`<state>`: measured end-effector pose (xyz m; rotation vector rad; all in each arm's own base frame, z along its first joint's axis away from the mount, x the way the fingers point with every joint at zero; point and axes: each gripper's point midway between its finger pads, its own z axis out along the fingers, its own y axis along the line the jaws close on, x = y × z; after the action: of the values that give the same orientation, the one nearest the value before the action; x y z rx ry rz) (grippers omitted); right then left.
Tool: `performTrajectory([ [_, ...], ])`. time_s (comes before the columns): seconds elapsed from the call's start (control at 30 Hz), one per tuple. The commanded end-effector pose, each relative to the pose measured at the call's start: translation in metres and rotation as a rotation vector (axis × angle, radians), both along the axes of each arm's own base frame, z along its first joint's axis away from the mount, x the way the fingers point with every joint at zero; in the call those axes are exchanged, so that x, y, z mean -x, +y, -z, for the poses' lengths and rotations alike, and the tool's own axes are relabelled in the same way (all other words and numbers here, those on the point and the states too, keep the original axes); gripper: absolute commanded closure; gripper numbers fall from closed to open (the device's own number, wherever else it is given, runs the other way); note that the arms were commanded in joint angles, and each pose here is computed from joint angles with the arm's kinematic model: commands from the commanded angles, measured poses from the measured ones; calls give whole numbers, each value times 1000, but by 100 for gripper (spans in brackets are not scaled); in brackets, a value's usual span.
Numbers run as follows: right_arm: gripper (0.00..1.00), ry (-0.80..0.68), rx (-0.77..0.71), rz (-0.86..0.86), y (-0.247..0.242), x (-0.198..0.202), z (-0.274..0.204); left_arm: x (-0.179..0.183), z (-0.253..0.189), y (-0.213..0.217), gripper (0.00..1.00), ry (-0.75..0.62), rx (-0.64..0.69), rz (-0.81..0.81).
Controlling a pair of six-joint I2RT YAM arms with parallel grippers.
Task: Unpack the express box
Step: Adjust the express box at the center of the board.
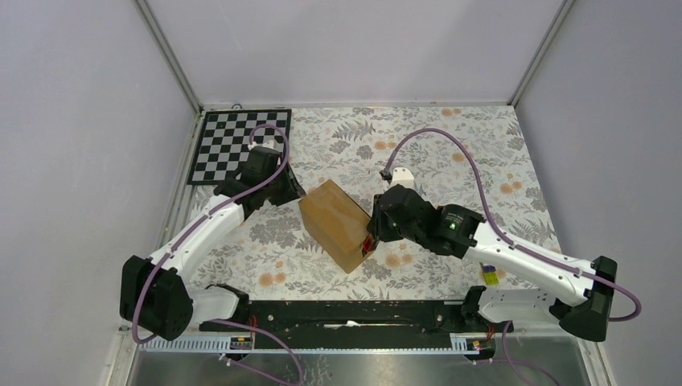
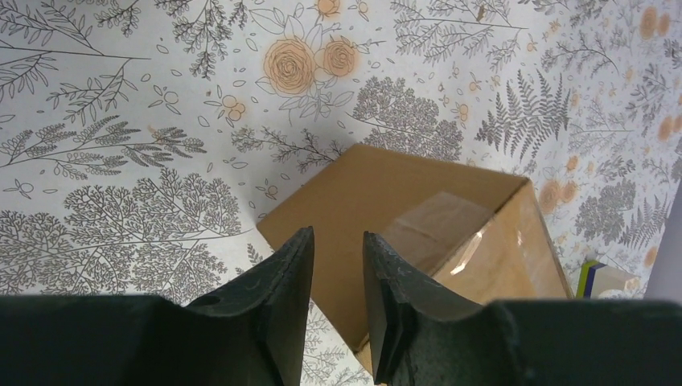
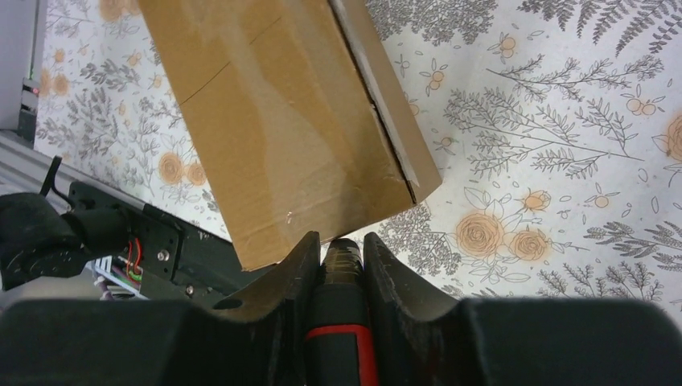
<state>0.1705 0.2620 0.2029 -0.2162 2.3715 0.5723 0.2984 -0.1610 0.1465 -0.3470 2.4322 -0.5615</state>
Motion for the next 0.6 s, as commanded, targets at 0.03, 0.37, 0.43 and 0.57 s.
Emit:
performTrajectory([
  [0.03, 100, -50, -13, 24, 3, -20, -16, 0, -18, -6, 67, -65, 47, 19],
  [0.37, 100, -86, 52, 132, -23, -42, -7, -8, -56, 6, 61, -158, -44, 41],
  [0.43, 100, -86, 41, 139, -23, -46, -6, -15, -64, 14, 58, -179, -80, 13],
  [0.57, 100, -90, 49, 143, -22, -52, -4, -31, -58, 10, 55, -180, -71, -7],
])
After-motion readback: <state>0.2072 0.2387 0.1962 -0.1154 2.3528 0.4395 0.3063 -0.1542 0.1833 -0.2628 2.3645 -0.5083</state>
